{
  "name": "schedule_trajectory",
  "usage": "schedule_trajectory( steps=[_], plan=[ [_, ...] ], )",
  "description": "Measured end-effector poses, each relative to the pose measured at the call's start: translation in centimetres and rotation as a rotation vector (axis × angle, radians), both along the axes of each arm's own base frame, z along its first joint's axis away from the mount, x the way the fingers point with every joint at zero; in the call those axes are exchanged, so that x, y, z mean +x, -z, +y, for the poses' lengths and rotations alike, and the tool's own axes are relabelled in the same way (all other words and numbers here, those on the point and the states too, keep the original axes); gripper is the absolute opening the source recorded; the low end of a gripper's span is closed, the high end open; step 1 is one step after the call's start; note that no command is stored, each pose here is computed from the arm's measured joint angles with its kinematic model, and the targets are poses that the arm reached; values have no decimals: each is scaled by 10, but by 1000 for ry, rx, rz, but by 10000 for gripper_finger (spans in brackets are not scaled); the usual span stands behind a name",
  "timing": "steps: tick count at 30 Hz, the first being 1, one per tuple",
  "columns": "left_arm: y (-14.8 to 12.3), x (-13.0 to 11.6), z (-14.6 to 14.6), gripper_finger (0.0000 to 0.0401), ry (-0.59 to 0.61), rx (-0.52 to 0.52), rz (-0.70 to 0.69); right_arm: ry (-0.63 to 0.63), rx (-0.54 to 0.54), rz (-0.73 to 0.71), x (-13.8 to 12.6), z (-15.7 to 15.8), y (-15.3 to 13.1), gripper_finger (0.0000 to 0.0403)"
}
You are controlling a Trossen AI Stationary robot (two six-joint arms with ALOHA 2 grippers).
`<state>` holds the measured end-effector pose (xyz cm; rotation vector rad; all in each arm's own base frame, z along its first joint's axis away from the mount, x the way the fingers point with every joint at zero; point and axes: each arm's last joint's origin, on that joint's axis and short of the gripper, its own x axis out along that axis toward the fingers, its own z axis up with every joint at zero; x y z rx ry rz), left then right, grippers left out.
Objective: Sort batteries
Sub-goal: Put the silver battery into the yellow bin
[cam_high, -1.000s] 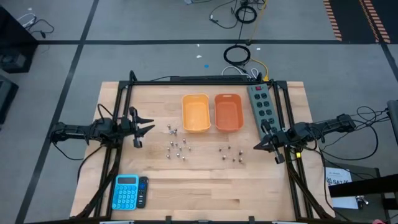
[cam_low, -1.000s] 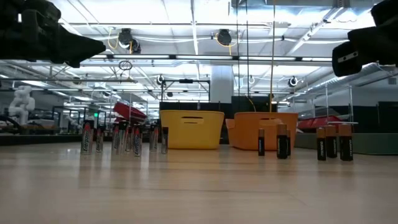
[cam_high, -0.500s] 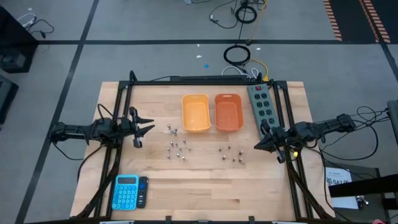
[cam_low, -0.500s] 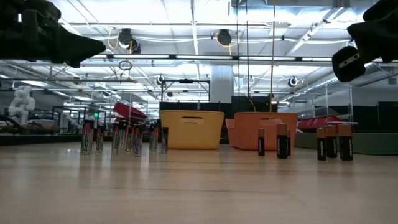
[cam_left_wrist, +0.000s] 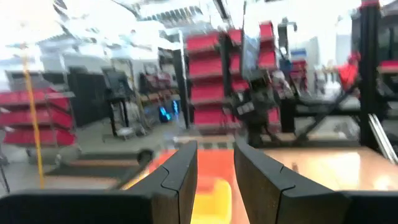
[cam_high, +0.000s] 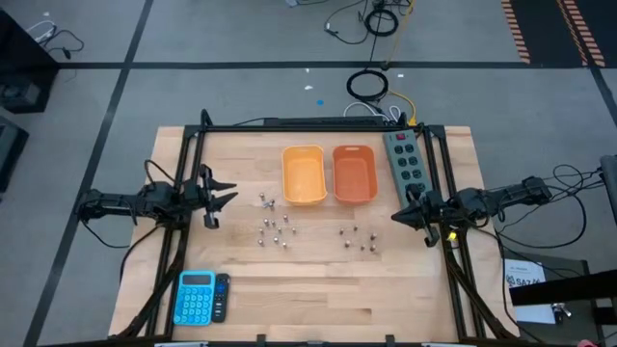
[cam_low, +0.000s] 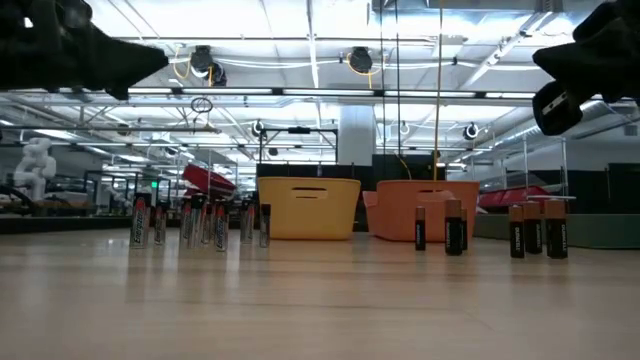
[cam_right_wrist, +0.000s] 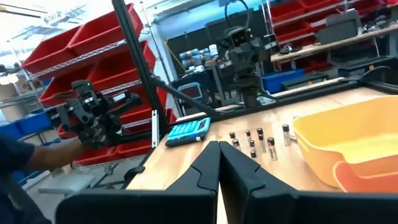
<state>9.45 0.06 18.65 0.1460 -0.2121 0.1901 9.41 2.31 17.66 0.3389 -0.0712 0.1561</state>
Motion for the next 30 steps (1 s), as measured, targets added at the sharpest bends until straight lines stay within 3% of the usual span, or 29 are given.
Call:
schedule_trajectory(
  steps=[4,7,18,24,30],
  plan=[
    [-6,-2,2,116,-62,-41,-66,69,100,14,0,-2,0,0],
    [-5,-1,3,116,-92,-68,-22,112,143,41,1,-3,3,0],
    [-14,11,6,116,-121,-211,208,294,64,120,11,-5,9,0],
    [-6,23,8,119,-128,-317,345,285,46,123,18,-2,9,2],
    [1,34,6,148,-134,-399,451,294,60,170,22,5,15,34]
  ],
)
